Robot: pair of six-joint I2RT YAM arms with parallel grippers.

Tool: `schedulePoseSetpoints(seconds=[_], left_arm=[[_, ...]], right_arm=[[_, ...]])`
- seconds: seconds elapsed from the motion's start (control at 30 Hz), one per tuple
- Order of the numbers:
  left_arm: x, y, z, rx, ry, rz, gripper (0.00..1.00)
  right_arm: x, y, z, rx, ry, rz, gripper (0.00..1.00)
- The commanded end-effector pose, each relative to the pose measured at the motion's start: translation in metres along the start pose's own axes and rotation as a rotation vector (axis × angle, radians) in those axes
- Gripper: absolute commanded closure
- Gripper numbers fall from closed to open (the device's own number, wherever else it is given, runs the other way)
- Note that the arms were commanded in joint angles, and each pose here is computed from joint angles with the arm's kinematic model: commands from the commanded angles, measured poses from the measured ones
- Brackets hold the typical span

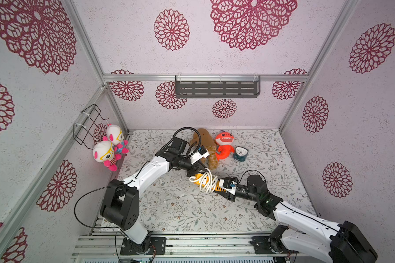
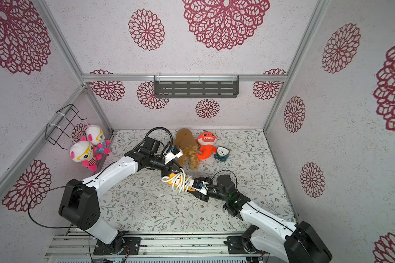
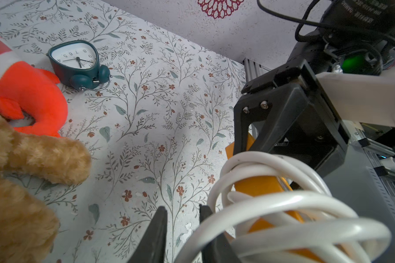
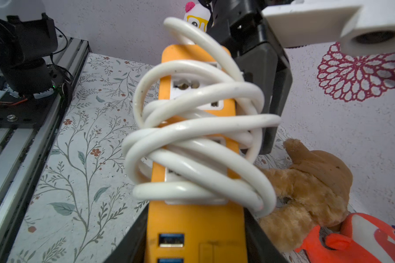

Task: Wrap the cord around the power strip
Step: Wrap the power cord around the power strip.

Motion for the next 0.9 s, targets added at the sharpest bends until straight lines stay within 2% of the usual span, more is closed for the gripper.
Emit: schedulePoseSetpoints(seconds=[0.0,0.23,0.47,0.87], left_arm=[[0.000,-0.001,0.011,-0.001,-0.068,-0.060,0.69],[-0.025,0.016,0.020,-0.035,-0.225,-0.074,0.66],[-0.048,0.031,0.029,-0.049,-0.406,-0.074,0.66],[-0.054,0.038,0.033,-0.069,-0.507,-0.121,0.64]], right_arm=[[0.046,-0.007,-0.018,-0.084,-0.063,-0.221,1.00],[0.021,0.004,-0.007,-0.041,-0.017,-0.147,1.00],[0.001,0.009,0.002,-0.055,0.070,-0.129,1.00],[-0.004,0.001,-0.005,-0.198,0.158,-0.178,1.00]])
Point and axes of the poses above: each gripper's point midway between its finger pads, its own y axis out along the fingers, its own z axis along the line the jaws close on, x = y × z, the point moved 6 cm from there along -y, back along the fingers, and after that the axes turned 11 degrees about -y, right-handed, at the moved point
